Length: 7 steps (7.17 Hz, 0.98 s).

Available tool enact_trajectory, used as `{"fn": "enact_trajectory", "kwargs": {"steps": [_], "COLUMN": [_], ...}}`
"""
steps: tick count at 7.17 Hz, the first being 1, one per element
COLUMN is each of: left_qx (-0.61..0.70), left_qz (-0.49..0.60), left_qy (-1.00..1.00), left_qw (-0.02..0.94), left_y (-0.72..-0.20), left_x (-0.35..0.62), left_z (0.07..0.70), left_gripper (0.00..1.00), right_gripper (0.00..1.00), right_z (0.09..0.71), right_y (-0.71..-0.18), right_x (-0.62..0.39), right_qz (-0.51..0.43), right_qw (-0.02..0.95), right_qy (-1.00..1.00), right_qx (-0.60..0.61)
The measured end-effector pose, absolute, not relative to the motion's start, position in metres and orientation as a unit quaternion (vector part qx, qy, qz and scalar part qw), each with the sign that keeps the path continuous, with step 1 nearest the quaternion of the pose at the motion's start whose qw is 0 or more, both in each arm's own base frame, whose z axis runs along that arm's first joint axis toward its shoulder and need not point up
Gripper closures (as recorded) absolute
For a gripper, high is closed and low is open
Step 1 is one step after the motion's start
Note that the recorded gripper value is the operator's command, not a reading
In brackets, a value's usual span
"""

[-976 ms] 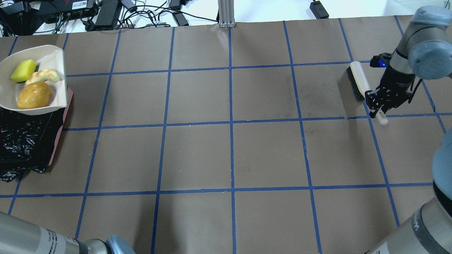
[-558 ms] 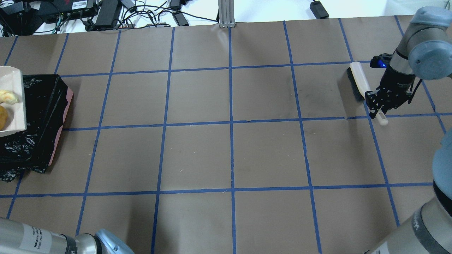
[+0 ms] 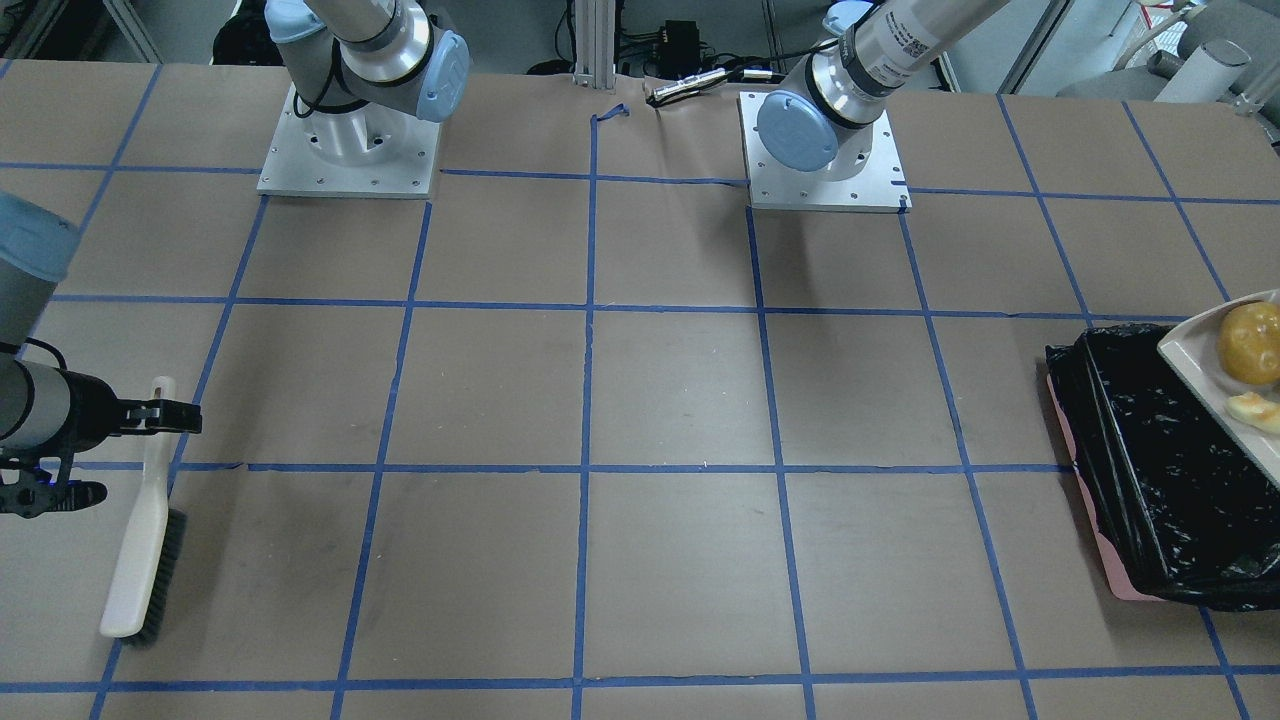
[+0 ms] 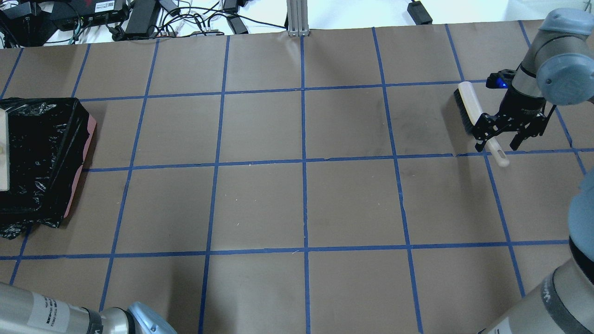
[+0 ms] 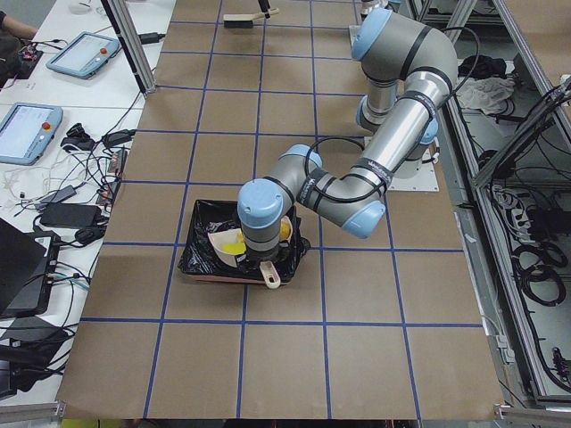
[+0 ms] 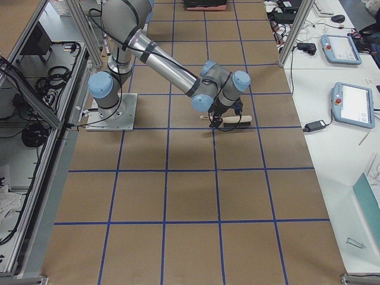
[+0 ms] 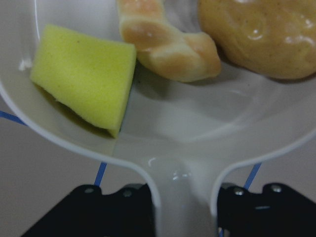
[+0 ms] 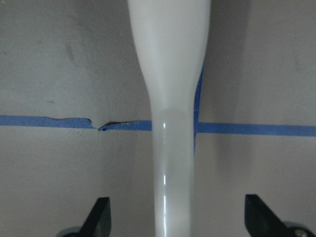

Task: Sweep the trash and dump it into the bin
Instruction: 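Carry the dustpan over the black trash bag and tip it to dump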

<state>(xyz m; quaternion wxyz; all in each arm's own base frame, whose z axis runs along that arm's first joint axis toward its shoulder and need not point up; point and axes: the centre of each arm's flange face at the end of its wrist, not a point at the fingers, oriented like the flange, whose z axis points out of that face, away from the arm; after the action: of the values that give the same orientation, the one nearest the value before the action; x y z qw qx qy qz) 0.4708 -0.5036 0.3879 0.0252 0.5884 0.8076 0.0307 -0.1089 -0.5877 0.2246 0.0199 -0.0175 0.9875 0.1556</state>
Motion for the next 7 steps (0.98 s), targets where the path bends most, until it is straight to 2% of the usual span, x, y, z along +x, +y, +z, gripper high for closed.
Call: {"fn": "enact_trajectory", "kwargs": {"steps": [3,7], "left_qx": [0.656,0.707], "left_qz": [0.091,0.127], "left_qy": [0.749,0.695], "left_qw": [0.027,0.028], "left_y": [-0.514,-0.517], "left_x": [0.458,0.445], "left_z": [0.390,0.401], "left_gripper": [1.00,1.00], "right_gripper": [0.00,0.00], "right_z": [0.251,0.377], "right_y": [-0.591,-0.552], "right_x": [-0.107,-0.087], "right_qz": [0.131,0.070], "right_qw": [0.008,-0.017], "right_qy": [0.991,0.997], "right_qx": [-0.014,-0.015]}}
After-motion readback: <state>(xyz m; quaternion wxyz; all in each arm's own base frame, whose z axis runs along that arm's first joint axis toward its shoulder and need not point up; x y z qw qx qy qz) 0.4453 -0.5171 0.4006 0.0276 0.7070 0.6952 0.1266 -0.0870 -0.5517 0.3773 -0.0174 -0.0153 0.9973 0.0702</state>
